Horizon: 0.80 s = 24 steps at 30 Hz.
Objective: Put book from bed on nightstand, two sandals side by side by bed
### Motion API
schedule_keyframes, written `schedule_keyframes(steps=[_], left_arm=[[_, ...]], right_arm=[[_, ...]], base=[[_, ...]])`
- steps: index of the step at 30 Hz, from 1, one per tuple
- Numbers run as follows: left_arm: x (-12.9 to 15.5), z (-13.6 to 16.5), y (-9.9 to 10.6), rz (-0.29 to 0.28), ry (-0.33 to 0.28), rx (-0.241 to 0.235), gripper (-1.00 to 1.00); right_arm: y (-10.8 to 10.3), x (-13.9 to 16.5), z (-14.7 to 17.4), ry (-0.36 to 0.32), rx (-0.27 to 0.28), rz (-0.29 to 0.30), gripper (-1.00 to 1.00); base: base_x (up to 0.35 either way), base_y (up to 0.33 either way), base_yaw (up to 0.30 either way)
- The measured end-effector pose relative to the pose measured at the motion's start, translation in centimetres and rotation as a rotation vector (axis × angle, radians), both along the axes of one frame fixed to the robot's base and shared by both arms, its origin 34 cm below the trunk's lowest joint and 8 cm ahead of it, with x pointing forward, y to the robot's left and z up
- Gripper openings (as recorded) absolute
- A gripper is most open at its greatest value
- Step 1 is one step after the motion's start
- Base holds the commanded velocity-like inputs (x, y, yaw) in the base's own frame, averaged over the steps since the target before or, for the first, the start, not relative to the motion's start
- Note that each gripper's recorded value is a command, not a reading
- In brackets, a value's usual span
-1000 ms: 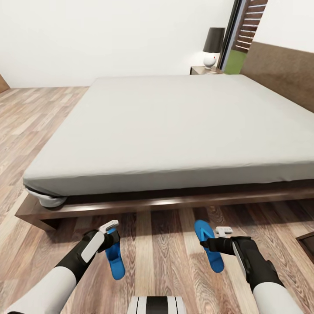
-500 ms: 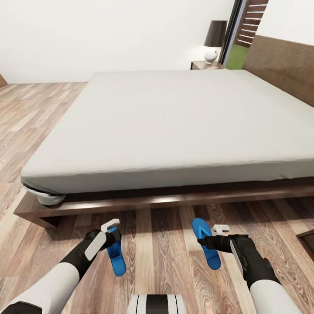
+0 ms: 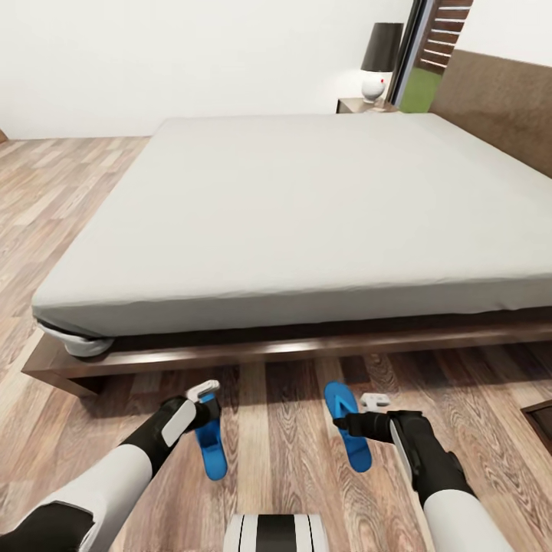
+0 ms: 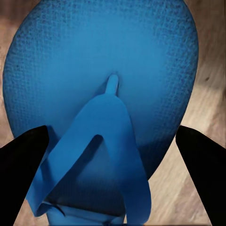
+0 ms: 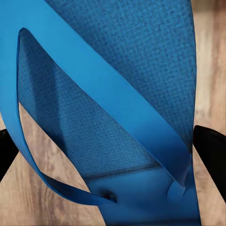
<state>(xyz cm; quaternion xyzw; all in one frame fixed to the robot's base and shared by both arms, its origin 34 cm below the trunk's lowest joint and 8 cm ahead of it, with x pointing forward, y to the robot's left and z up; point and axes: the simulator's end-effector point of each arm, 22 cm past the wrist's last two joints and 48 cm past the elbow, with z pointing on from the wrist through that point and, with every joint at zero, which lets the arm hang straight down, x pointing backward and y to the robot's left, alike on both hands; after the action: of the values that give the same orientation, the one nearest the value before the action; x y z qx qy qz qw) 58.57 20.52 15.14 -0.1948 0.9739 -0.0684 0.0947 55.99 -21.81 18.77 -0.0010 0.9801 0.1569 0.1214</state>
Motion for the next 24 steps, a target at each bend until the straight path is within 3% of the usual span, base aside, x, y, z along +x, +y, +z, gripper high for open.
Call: schedule_keyframes(steps=[5, 16, 24], left_arm=[[-0.2, -0.3, -1.3, -0.051, 0.008, 0.017, -1.0], [-0.7, -0.8, -1.4, -0.074, 0.018, 0.031, -1.0], [-0.7, -0.9, -1.2, -0.079, 0.018, 0.037, -1.0]], right_arm=[[0.4, -0.2, -0.3, 0.007, 0.005, 0.001, -1.0], [0.5, -0.6, -0.8, 0.018, 0.006, 0.001, -1.0], [0.4, -0.7, -0.8, 0.019, 0.006, 0.0, -1.0]], base=[[0.0, 0.0, 0.0], [0.01, -0.009, 0.0], [0.167, -0.179, 0.0]])
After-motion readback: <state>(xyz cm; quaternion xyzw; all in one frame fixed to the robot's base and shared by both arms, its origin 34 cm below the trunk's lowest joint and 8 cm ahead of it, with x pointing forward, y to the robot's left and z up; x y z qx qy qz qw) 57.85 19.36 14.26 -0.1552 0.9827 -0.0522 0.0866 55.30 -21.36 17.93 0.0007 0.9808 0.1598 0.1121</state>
